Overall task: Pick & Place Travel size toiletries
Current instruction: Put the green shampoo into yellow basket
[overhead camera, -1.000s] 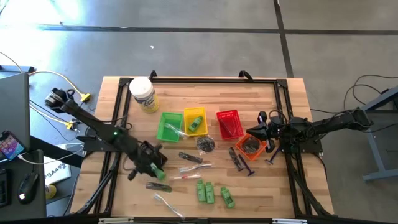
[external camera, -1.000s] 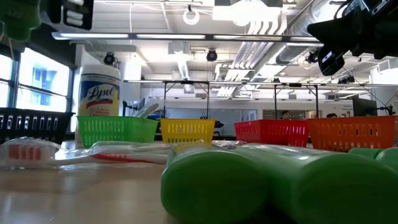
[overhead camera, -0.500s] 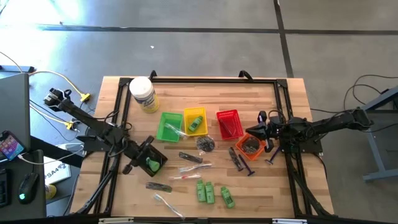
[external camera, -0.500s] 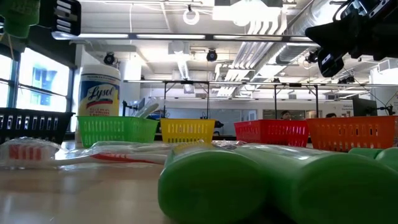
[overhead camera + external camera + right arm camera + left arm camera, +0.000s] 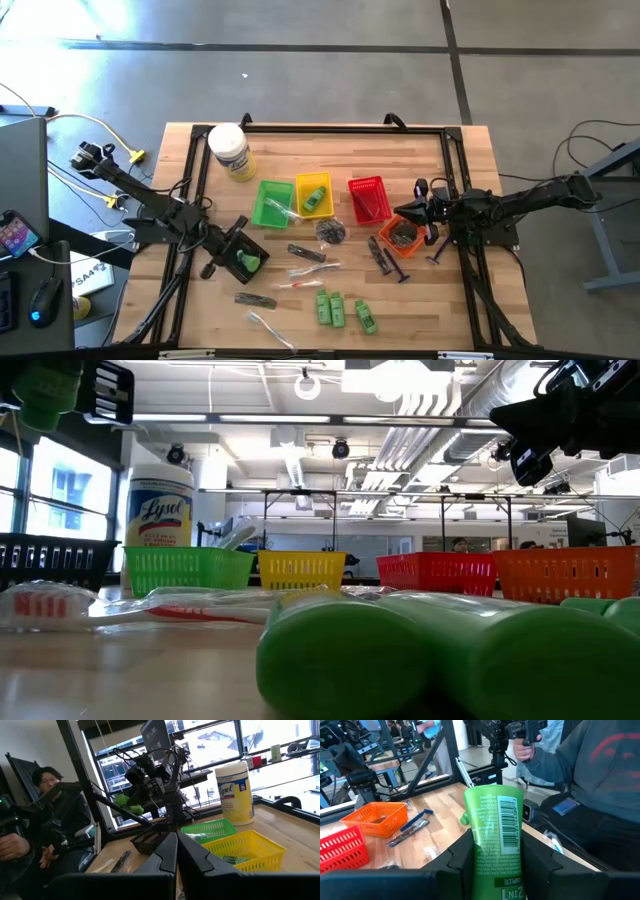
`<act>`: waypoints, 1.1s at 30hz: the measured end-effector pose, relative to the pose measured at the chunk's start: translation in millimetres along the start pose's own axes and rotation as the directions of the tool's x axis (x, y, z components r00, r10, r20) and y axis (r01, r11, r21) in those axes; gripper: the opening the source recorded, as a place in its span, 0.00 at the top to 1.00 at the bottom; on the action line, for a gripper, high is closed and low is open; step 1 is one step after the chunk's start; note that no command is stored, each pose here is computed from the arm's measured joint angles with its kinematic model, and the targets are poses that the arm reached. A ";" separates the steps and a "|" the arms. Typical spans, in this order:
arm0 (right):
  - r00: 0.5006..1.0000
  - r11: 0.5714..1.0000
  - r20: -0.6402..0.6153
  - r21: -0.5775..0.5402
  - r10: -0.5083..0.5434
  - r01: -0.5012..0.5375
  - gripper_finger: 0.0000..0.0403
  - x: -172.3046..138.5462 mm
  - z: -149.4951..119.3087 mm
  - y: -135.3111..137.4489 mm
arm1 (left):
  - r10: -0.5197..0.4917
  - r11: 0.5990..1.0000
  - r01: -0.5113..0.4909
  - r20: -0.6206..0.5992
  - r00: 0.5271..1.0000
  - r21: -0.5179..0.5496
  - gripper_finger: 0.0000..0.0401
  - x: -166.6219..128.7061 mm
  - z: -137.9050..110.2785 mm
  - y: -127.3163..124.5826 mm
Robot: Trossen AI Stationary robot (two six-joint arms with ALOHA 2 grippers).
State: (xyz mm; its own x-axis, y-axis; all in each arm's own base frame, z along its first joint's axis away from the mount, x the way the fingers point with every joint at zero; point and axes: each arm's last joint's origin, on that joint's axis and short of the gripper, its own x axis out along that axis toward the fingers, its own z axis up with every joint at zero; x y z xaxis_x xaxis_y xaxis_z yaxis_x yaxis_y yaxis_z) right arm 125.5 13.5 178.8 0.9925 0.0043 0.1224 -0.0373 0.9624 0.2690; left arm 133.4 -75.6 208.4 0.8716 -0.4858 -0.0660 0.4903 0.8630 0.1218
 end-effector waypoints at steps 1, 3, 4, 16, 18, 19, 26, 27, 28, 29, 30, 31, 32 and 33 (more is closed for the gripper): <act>1.000 1.000 0.000 0.000 0.000 0.000 1.00 0.0 0.0 0.0 | 0.014 1.000 -0.014 -0.002 1.000 -0.008 0.72 0.0 0.0 0.4; 1.000 1.000 0.000 0.000 0.000 0.000 1.00 0.0 0.0 0.0 | 0.083 0.995 -0.083 -0.007 0.997 -0.058 0.72 -0.1 0.0 2.4; 1.000 1.000 0.000 0.000 0.000 0.000 1.00 0.0 0.0 0.0 | 0.131 0.988 -0.131 -0.010 0.991 -0.086 0.73 -0.2 0.6 3.9; 0.999 0.999 0.012 -0.001 -0.048 0.048 1.00 0.0 0.3 -1.4 | 0.421 0.896 -0.415 0.005 0.907 -0.157 0.73 -1.1 77.4 21.7; 0.999 0.999 0.012 -0.001 -0.048 0.048 1.00 0.0 0.3 -1.4 | 0.465 0.878 -0.468 -0.052 0.884 -0.100 0.73 -0.7 89.4 24.8; 0.999 0.999 0.012 -0.001 -0.047 0.047 1.00 0.0 0.3 -1.4 | 0.482 0.870 -0.488 -0.079 0.872 -0.071 0.73 -0.5 96.2 27.1; 0.999 0.999 0.012 -0.001 -0.047 0.047 1.00 0.0 0.3 -1.4 | 0.543 0.831 -0.554 -0.276 0.793 0.043 0.74 7.9 143.5 60.9; 0.999 0.999 0.012 0.000 -0.048 0.048 1.00 0.0 0.3 -1.4 | 0.544 0.831 -0.552 -0.310 0.780 0.069 0.74 9.8 149.3 67.4; 0.999 0.999 0.012 -0.001 -0.047 0.047 1.00 0.0 0.3 -1.4 | 0.548 0.829 -0.551 -0.348 0.761 0.099 0.74 12.2 153.3 74.2; 0.999 0.999 0.012 -0.001 -0.048 0.048 1.00 0.0 0.3 -1.4 | 0.551 0.826 -0.548 -0.397 0.734 0.134 0.74 14.8 155.7 81.8; 0.999 0.999 0.012 0.000 -0.047 0.047 1.00 0.0 0.3 -1.4 | 0.548 0.827 -0.538 -0.452 0.703 0.166 0.74 18.5 156.3 89.1; 0.999 0.999 0.012 0.000 -0.047 0.047 1.00 0.0 0.3 -1.4 | 0.546 0.827 -0.529 -0.500 0.672 0.191 0.74 22.9 155.8 97.1; 0.999 0.999 0.012 0.000 -0.047 0.048 1.00 0.0 0.3 -1.4 | 0.542 0.828 -0.515 -0.547 0.638 0.221 0.74 27.5 154.6 105.0; 0.999 0.999 0.012 0.000 -0.047 0.047 1.00 0.0 0.3 -1.4 | 0.537 0.832 -0.495 -0.587 0.606 0.250 0.74 32.1 152.5 112.6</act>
State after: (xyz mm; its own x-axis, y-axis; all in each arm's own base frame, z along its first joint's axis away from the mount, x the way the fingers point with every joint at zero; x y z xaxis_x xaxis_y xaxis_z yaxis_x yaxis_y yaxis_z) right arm 125.5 12.1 178.7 0.9916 -0.0446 0.1211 0.0097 0.9615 0.2746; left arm 216.2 -15.1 371.0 0.7927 0.2501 -0.5559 -0.0238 0.9240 0.3817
